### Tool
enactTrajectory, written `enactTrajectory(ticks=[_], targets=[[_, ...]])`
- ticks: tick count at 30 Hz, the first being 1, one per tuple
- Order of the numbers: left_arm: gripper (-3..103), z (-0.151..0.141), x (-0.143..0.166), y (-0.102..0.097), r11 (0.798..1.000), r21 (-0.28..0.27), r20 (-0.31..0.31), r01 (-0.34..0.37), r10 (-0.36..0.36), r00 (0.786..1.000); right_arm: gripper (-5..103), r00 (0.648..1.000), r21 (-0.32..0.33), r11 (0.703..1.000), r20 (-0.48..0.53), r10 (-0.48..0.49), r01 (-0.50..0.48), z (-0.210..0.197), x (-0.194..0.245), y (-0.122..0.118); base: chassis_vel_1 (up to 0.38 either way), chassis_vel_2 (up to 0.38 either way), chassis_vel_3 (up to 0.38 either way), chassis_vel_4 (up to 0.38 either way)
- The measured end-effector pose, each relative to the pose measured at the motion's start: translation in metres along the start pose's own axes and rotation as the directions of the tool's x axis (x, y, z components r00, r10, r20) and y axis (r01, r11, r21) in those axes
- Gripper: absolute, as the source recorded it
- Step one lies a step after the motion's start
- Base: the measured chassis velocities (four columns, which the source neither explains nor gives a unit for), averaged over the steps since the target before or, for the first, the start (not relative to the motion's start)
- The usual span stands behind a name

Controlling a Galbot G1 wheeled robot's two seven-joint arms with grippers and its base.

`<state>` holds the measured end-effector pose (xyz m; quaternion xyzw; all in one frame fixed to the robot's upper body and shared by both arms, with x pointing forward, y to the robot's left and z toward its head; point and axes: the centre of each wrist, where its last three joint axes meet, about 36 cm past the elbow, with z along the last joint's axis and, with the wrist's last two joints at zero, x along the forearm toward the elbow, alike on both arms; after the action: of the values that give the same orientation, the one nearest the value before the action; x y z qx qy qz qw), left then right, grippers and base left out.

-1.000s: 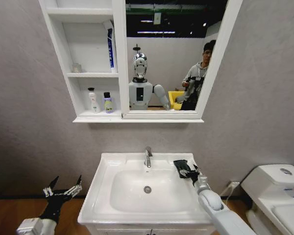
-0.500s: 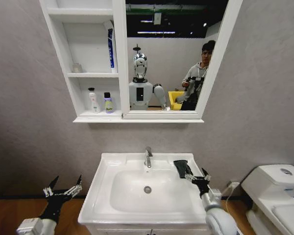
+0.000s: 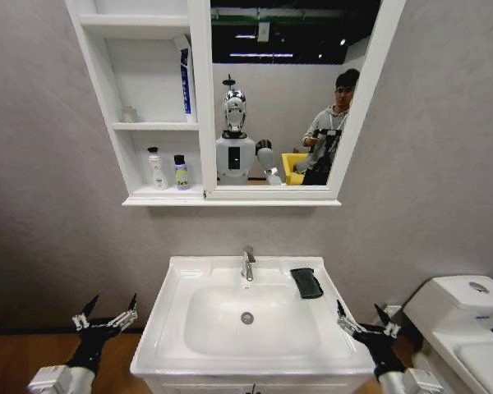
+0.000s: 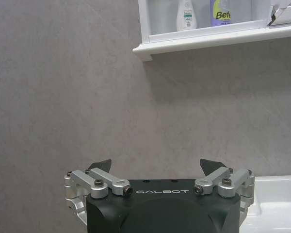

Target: Move facial cleanser and shampoo from washbasin to cabinet, then wipe washbasin with towel.

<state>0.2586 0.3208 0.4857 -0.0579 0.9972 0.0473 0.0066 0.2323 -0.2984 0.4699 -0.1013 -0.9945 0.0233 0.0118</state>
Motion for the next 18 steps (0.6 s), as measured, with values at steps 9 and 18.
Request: enactTrajectory(ticks=[9, 18], targets=[[100, 0.000, 0.000, 0.000, 1.000, 0.000, 0.000, 0.000, 0.000, 1.000, 100, 0.979, 0.014, 0.987, 0.128, -0.161, 0.161, 0.003, 0.003, -0.042, 0.000, 0.000, 0.000, 0.000], [100, 0.000, 0.000, 0.000, 1.000, 0.000, 0.000, 0.000, 0.000, 1.000, 100, 0.978, -0.022, 0.986, 0.131, -0.160, 0.165, 0.008, 0.009, -0.032, 0.000, 0.000, 0.000, 0.000]])
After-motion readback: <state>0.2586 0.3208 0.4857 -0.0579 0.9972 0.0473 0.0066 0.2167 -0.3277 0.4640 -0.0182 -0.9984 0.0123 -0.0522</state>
